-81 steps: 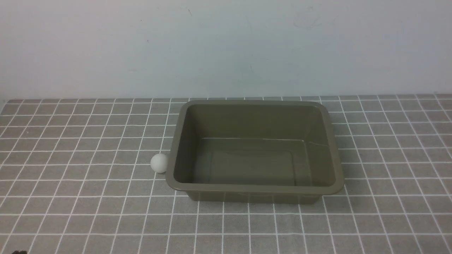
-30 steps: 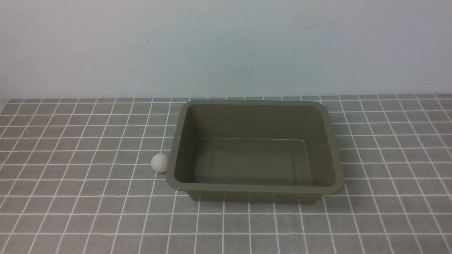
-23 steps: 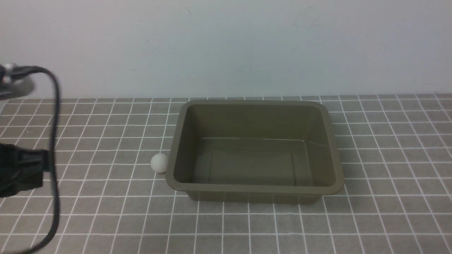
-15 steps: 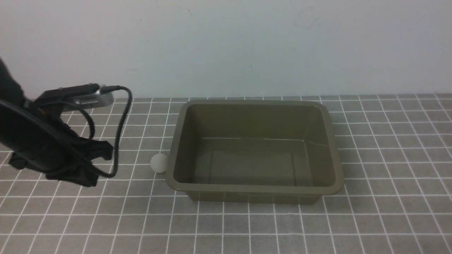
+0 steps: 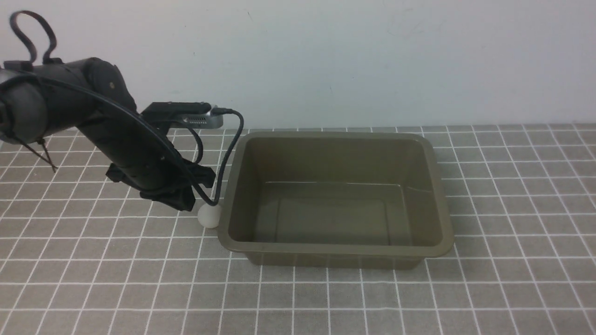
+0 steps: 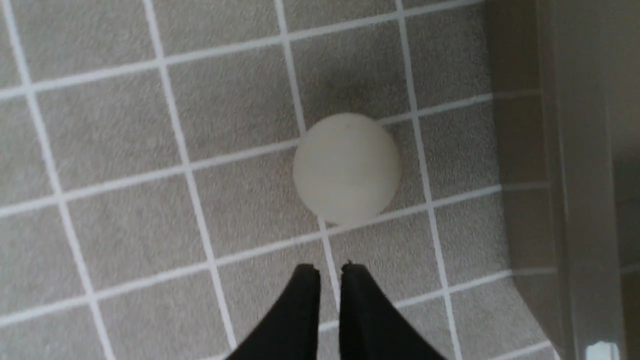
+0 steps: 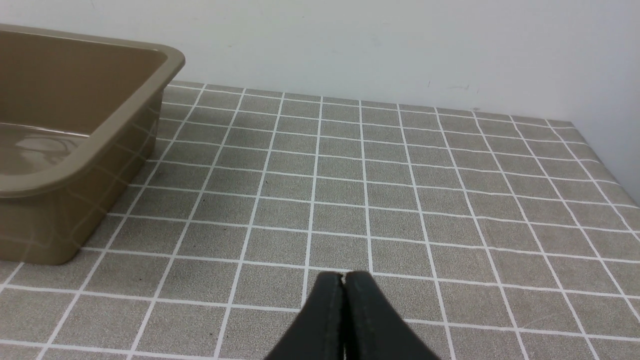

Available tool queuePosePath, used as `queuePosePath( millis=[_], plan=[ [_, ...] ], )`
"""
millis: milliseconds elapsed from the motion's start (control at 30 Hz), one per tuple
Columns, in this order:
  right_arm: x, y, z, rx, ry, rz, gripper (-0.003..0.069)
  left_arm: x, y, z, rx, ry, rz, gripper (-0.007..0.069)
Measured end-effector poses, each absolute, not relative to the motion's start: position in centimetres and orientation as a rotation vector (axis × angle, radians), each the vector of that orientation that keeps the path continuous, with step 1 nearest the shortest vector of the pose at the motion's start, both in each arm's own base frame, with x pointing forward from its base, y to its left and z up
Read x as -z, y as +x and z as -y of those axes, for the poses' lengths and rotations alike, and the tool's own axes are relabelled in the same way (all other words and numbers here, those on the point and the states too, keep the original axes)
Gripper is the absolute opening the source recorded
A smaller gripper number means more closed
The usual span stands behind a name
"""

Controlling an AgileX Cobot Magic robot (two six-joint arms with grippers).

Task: Put the table tennis balls into the box on the grey coffee tablecloth.
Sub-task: 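Reach for and grasp a ping pong ball on the table beside the basket, then drop the ball into the bin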

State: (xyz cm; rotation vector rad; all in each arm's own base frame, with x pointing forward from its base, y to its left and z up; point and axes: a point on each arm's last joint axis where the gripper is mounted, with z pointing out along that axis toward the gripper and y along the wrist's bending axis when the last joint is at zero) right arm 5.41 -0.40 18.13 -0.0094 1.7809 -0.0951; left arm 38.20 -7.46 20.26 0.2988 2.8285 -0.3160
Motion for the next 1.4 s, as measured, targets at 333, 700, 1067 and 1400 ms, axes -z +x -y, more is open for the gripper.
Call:
queuePosePath(
  millis=[333, 700, 1067, 1400],
  plan=[
    [-18.1, 5.4, 0.4, 0.095, -0.009, -1.781, -0.0013, -18.0, 39.8, 8.5, 0.301, 0.337, -2.768, 0.0500],
    [-18.1, 5.4, 0.4, 0.095, -0.009, -1.781, -0.0013, -14.8, 40.5, 8.6, 0.313, 0.309, -2.818, 0.0540],
    [-18.1, 5.4, 0.4, 0.095, -0.009, -1.781, -0.0013, -16.3, 40.1, 8.1, 0.267, 0.374, -2.909, 0.0352],
    [-18.1, 5.4, 0.4, 0.095, -0.009, -1.781, -0.0013, -27.0, 38.2, 13.7, 0.409, 0.616, -2.633, 0.0352]
  ],
)
